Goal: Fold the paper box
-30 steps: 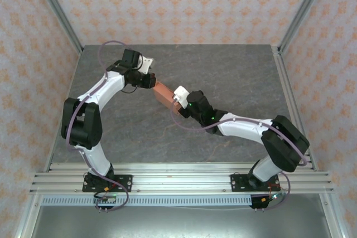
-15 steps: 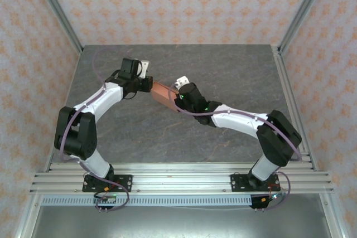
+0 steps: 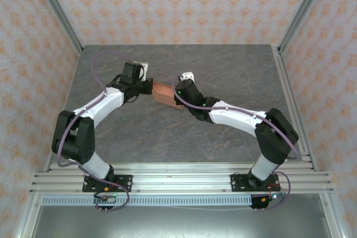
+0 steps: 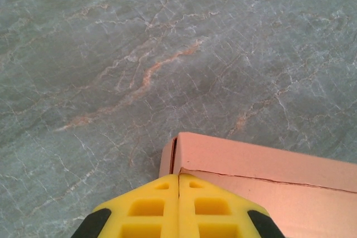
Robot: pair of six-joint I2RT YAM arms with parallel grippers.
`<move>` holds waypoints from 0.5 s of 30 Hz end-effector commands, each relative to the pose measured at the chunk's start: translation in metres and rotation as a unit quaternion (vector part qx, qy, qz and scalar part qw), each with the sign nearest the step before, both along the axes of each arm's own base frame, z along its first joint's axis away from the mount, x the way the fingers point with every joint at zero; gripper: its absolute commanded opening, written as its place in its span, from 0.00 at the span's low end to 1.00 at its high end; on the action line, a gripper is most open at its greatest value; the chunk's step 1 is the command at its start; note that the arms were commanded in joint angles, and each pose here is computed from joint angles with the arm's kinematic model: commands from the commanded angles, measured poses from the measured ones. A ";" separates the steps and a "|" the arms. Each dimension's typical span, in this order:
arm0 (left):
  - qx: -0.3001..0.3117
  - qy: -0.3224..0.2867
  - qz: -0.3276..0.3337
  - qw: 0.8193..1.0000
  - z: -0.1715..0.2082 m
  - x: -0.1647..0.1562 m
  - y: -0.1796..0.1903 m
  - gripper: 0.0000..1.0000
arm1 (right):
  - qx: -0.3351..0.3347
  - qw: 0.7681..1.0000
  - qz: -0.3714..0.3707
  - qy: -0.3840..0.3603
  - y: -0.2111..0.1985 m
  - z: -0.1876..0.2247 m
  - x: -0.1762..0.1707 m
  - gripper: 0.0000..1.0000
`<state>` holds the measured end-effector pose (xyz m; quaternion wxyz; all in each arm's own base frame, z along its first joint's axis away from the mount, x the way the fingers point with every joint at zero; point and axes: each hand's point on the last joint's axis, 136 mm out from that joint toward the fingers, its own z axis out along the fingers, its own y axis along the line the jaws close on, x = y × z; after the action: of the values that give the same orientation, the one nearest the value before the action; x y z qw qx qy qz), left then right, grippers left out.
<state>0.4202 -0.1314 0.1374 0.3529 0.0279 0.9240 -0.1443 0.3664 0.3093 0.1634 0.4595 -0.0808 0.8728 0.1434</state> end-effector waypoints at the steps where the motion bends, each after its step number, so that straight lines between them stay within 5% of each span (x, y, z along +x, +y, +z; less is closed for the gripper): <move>1: 0.006 0.020 0.008 1.000 -0.007 -0.014 -0.003 0.00 | 0.024 1.000 -0.018 0.002 0.001 0.005 0.002 0.31; 8: 0.023 0.003 0.018 1.000 0.005 -0.015 0.003 0.00 | -0.005 0.999 0.008 0.042 -0.023 0.031 -0.025 0.50; 15: 0.041 0.004 0.024 0.999 0.004 -0.015 0.008 0.00 | -0.007 0.992 0.048 0.119 -0.049 0.043 -0.028 0.53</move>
<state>0.4116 -0.1304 0.1399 0.3537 0.0237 0.9271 -0.1212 0.3533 0.2706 0.2137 0.4016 -0.0746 0.8968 0.1702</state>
